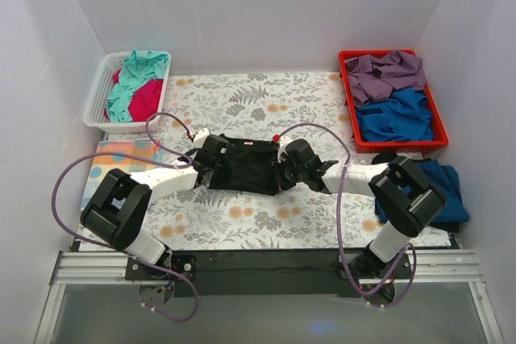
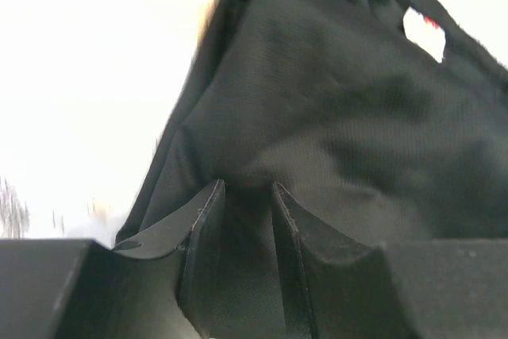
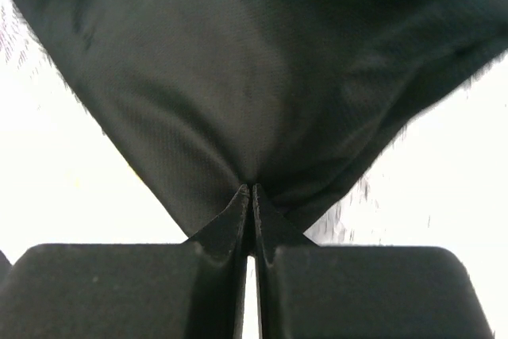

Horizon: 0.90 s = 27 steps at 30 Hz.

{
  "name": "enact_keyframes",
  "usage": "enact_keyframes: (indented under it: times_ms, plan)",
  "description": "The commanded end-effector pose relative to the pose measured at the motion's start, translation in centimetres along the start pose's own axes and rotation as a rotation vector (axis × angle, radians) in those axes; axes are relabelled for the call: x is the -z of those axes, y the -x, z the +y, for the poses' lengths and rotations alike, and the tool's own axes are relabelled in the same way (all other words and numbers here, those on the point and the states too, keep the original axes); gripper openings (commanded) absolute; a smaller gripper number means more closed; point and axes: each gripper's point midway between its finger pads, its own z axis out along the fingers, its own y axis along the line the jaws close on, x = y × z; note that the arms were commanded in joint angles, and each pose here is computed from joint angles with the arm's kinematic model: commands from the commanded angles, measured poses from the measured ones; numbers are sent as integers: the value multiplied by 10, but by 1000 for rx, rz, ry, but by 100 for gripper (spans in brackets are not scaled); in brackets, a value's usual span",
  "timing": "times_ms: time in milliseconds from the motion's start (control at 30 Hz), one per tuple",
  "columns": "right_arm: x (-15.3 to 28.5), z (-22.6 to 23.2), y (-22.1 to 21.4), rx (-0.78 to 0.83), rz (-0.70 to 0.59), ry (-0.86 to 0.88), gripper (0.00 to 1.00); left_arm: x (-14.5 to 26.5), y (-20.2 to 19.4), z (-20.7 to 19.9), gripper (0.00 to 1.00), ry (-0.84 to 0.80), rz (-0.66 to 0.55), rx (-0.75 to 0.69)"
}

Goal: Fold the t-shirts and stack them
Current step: Fold the long partially folded tshirt into a neat square

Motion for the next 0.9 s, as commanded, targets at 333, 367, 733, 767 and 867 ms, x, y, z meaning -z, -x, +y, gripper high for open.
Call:
enact_keyframes:
  times_ms: [333, 367, 733, 767, 867]
  plan:
    - [51, -4, -2, -30, -35, -152, 7, 95, -4, 15, 30, -29, -52, 22]
    - [52, 2, 4, -25, -46, -137, 7, 98, 0, 11, 30, -47, -57, 22]
    - [36, 48, 12, 31, -36, -58, 7, 98, -51, -20, 30, -217, 110, 22]
    - [31, 47, 10, 32, -26, -61, 7, 97, -55, -21, 30, -225, 118, 28]
    - [21, 48, 7, 38, -8, -53, 7, 95, -65, -25, 30, -255, 139, 35]
